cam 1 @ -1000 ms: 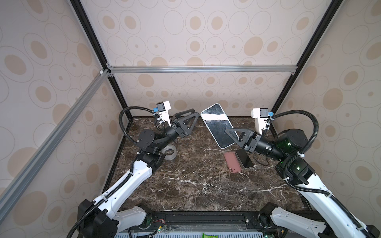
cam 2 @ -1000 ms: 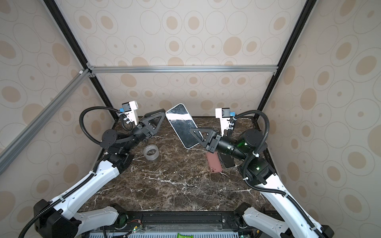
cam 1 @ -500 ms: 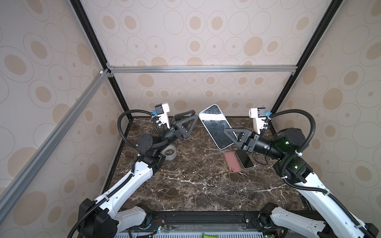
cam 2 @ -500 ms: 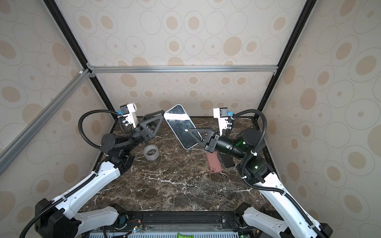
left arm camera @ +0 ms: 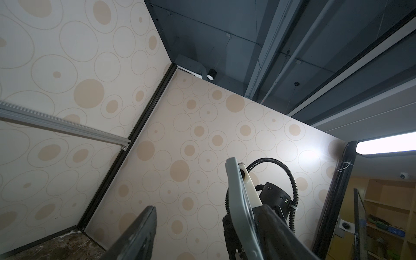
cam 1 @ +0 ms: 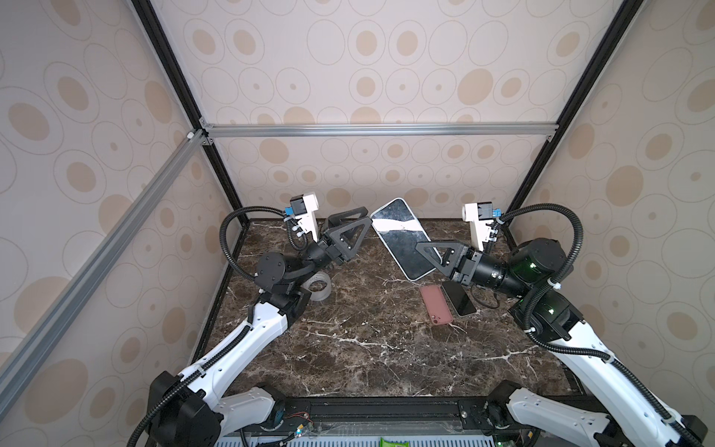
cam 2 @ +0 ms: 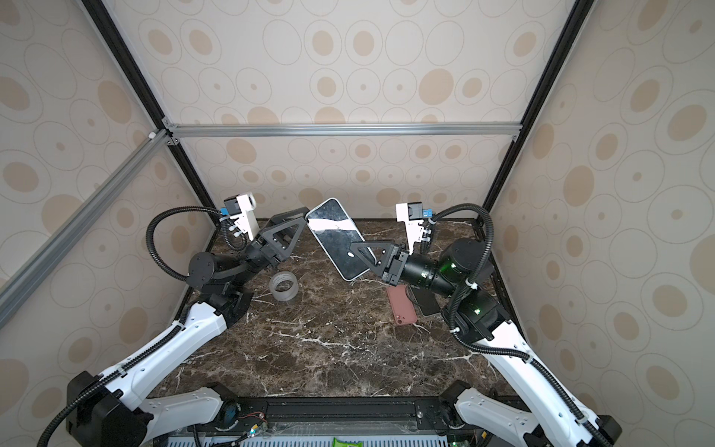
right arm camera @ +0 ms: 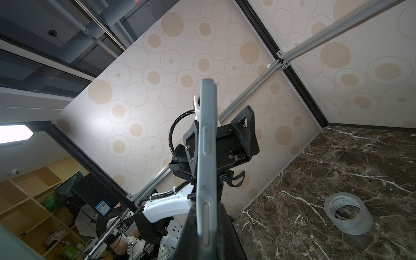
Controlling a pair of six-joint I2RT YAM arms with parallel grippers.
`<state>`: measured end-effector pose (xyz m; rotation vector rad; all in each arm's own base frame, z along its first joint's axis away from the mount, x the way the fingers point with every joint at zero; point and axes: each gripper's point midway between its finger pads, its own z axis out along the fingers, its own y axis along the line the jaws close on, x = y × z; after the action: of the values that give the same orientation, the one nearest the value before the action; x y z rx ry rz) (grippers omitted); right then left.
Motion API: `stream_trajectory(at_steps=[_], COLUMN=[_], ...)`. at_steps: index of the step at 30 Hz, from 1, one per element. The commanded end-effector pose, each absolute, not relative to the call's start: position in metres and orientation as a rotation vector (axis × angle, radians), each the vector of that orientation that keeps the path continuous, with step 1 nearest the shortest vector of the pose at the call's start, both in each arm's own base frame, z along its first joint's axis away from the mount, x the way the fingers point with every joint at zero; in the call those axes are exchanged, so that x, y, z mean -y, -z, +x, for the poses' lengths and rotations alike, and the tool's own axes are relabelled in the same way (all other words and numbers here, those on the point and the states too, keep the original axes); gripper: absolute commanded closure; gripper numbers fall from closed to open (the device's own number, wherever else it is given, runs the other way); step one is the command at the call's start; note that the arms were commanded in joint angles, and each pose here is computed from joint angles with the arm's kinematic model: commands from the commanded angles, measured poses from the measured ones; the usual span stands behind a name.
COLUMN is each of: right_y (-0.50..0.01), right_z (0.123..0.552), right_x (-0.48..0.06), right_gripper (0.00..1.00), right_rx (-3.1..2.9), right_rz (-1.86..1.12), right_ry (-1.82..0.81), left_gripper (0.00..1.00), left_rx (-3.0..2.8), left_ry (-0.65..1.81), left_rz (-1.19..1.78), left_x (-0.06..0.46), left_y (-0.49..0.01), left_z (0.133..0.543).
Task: Take the phone out of the phone case
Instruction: Remove the phone case from the phone.
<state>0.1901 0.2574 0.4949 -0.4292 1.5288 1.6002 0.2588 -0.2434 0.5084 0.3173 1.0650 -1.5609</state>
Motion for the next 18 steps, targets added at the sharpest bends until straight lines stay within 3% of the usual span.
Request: stream_trajectory(at_steps=[1, 4, 8, 18], right_y=[-0.527, -0.529, -0.516, -0.470], right_z=[0.176, 0.174, 0.176, 0.166], right_x=[-0.250, -0.250, -0.249, -0.236], right_gripper=[1.00, 1.00, 1.00, 1.00], right_rx=[-1.385, -1.370, -1.424, -1.622], right_rz=[-0.476, -0.483, -0.522, -0.810], right_ry=[-1.626, -1.630, -1.518, -1.115], left_gripper=[0.34, 0.36, 0.26, 0.22], left_rx=[-1.008, -1.014, -1.024, -1.261], left_ry=[1.580, 1.585, 1.562, 1.221], left_rz=[0.348, 0.331, 0.318, 0.484], left_x=[0.242, 0.241, 0.238, 0.240], left_y=[-0.524, -0.521, -0.523, -0.538], left_z=[0.249, 0.252, 0.254, 0.271])
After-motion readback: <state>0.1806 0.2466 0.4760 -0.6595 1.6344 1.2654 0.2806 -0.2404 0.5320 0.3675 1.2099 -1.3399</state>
